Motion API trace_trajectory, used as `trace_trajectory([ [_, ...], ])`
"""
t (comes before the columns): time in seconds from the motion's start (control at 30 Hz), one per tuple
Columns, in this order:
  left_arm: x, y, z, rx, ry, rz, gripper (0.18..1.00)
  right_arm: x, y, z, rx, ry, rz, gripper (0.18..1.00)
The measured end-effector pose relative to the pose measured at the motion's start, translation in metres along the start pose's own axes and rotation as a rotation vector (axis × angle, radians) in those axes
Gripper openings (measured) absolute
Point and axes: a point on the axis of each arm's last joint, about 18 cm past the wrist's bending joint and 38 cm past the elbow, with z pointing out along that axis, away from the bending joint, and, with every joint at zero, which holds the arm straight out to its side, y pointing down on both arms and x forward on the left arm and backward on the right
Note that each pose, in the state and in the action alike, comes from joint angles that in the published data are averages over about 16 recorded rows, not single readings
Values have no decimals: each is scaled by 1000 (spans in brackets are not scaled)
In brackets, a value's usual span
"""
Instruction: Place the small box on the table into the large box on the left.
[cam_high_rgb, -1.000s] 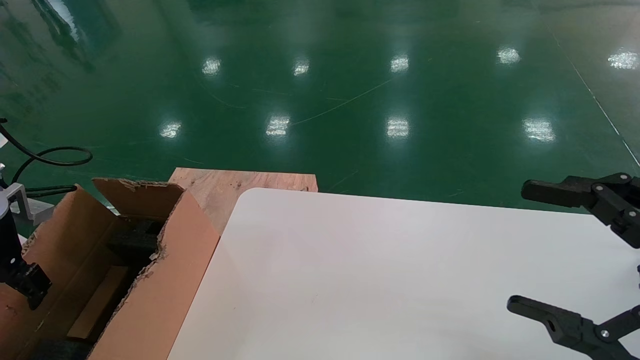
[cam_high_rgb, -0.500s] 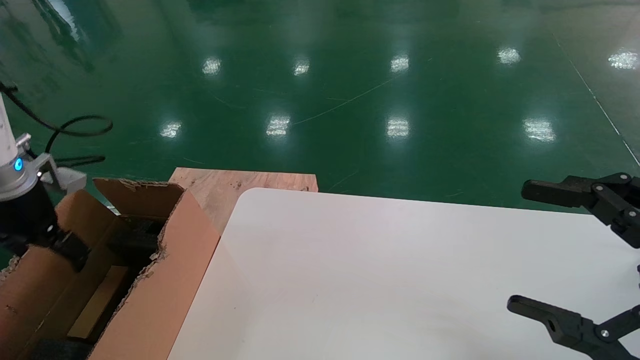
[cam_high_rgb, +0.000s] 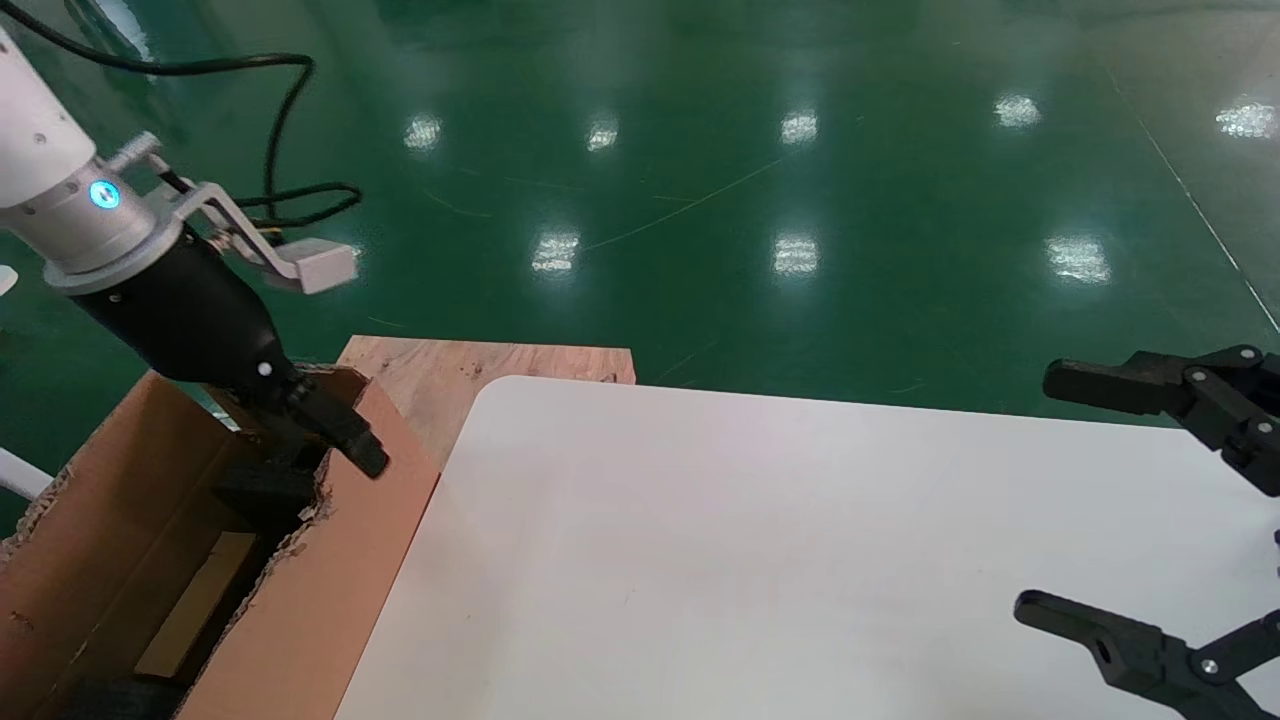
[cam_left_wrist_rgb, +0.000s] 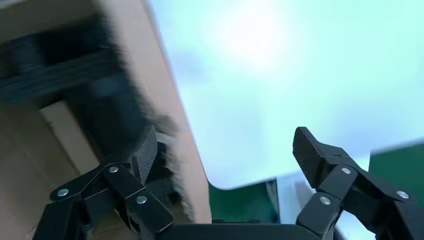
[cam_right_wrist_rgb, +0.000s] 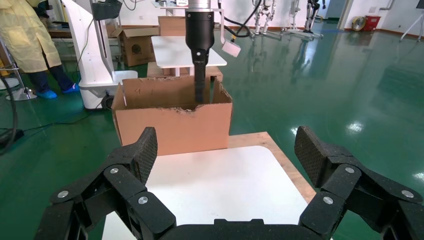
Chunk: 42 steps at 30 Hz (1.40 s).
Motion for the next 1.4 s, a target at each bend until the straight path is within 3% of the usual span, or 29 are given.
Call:
trace_trajectory([
  [0.4, 45, -3, 14, -17, 114, 176, 1001, 0, 0, 0, 0, 0, 0, 1001],
  [0.7, 93, -8, 54, 33, 334, 362, 1001, 0, 0, 0, 0, 0, 0, 1001],
  [1.03, 149, -6, 83, 175, 610, 576, 1001, 0, 0, 0, 0, 0, 0, 1001],
  [1.4, 186, 4, 84, 422, 834, 750, 1001, 0, 0, 0, 0, 0, 0, 1001],
])
